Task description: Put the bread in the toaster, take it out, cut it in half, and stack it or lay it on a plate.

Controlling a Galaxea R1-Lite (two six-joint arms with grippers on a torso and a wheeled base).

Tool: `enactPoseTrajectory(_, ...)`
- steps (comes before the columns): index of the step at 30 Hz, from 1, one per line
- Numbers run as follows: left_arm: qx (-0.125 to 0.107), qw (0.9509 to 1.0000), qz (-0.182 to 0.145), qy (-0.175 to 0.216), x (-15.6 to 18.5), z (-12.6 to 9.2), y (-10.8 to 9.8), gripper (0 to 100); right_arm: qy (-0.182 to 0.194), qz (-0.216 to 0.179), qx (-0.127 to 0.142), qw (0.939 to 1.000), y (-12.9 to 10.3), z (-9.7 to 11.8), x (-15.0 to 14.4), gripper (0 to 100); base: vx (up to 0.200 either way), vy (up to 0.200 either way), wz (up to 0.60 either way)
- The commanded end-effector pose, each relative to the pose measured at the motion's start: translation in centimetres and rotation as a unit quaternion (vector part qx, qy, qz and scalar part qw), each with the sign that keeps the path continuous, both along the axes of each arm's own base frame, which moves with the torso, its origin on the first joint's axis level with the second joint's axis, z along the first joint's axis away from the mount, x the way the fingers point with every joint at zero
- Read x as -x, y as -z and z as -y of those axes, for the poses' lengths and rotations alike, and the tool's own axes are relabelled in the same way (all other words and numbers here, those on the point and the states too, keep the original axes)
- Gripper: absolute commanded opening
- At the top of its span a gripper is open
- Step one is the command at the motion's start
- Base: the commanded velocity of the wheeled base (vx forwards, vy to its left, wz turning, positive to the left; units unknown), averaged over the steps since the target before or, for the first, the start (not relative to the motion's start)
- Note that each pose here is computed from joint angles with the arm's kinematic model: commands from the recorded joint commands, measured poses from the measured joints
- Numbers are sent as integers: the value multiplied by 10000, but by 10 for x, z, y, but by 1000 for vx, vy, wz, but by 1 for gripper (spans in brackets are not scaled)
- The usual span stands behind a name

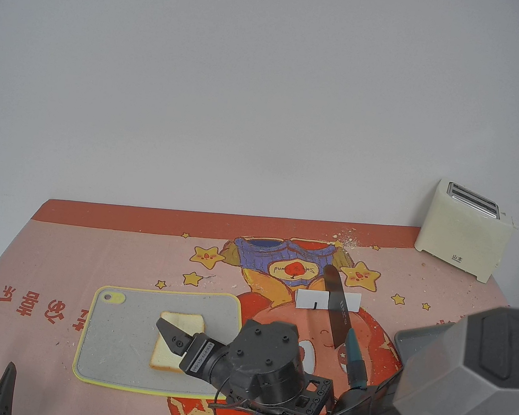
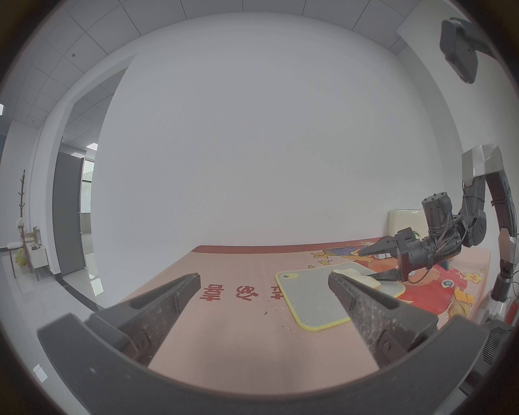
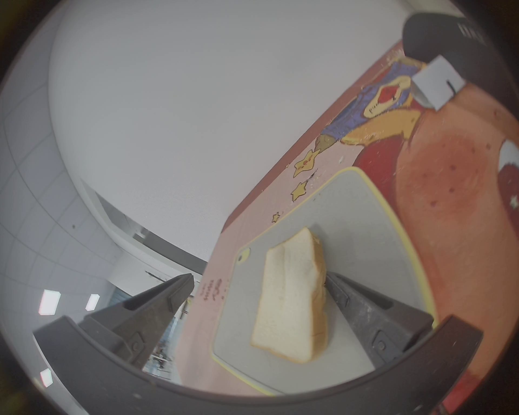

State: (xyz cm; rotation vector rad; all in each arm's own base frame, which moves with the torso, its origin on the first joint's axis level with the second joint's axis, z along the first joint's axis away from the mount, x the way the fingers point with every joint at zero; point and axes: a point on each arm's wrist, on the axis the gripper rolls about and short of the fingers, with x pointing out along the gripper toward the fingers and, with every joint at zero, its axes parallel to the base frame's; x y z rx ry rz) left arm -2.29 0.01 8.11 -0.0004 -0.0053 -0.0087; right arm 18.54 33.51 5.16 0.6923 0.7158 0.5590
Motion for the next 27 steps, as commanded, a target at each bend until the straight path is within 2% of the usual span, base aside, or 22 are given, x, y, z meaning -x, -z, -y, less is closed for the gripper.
enactPoseTrajectory(1,5,10000,-73,2,-1,0,5,100,-140,189,535,9983,-15,13,3,100,0,0,0)
enactPoseTrajectory(3,5,10000,-65,2,-1,0,5,100,-253,308,728,9965,-16,15,5,100,0,0,0)
enactPoseTrajectory(4,5,10000,-65,2,-1,0,5,100,-394,464,957,9936,-16,16,7,100,0,0,0)
enactPoseTrajectory(7,-3,10000,-73,2,-1,0,5,100,-455,630,1080,9911,-19,19,6,100,0,0,0)
enactPoseTrajectory(9,5,10000,-73,2,-1,0,5,100,-447,1024,1075,9879,-41,28,-1,100,0,0,0)
enactPoseTrajectory(10,5,10000,-73,2,-1,0,5,100,-470,1363,1131,9831,-57,37,-5,100,0,0,0)
enactPoseTrajectory(12,5,10000,-73,2,-1,0,5,100,-467,1713,1164,9772,-76,47,-8,100,0,0,0)
enactPoseTrajectory(14,5,10000,-73,2,-1,0,5,100,-451,2258,1108,9668,-120,69,-14,100,0,0,0)
enactPoseTrajectory(15,5,10000,-73,2,-1,0,5,100,-451,2258,1108,9668,-120,69,-14,100,0,0,0)
enactPoseTrajectory(16,5,10000,-65,2,-1,0,5,100,-456,2662,847,9591,-163,84,-16,100,0,0,0)
enactPoseTrajectory(17,5,10000,-73,2,-1,0,5,100,-409,2771,780,9568,-182,91,-16,100,0,0,0)
enactPoseTrajectory(18,-3,10000,-73,2,-1,0,5,100,-344,2789,779,9565,-197,98,-16,100,0,0,0)
enactPoseTrajectory(19,5,10000,-65,2,-1,0,5,100,-299,2702,900,9581,-211,108,-15,100,0,0,0)
enactPoseTrajectory(21,5,10000,-73,2,-1,0,5,100,-276,2511,1119,9611,-220,119,-13,100,0,0,0)
enactPoseTrajectory(22,5,10000,-73,2,-1,0,5,100,-235,2167,1498,9644,-226,136,-11,100,0,0,0)
enactPoseTrajectory(23,5,10000,-65,2,-1,0,5,100,-207,1952,1749,9648,-226,147,-10,100,0,0,0)
enactPoseTrajectory(25,-3,10000,-73,2,-1,0,5,100,-241,1721,2223,9594,-227,165,-4,100,0,0,0)
enactPoseTrajectory(26,5,10000,-73,-5,-1,0,5,100,-247,1703,2265,9587,-226,167,-4,100,0,0,0)
enactPoseTrajectory(27,5,10000,-73,2,-1,0,5,100,-256,1526,2743,9491,-224,181,-2,100,0,0,0)
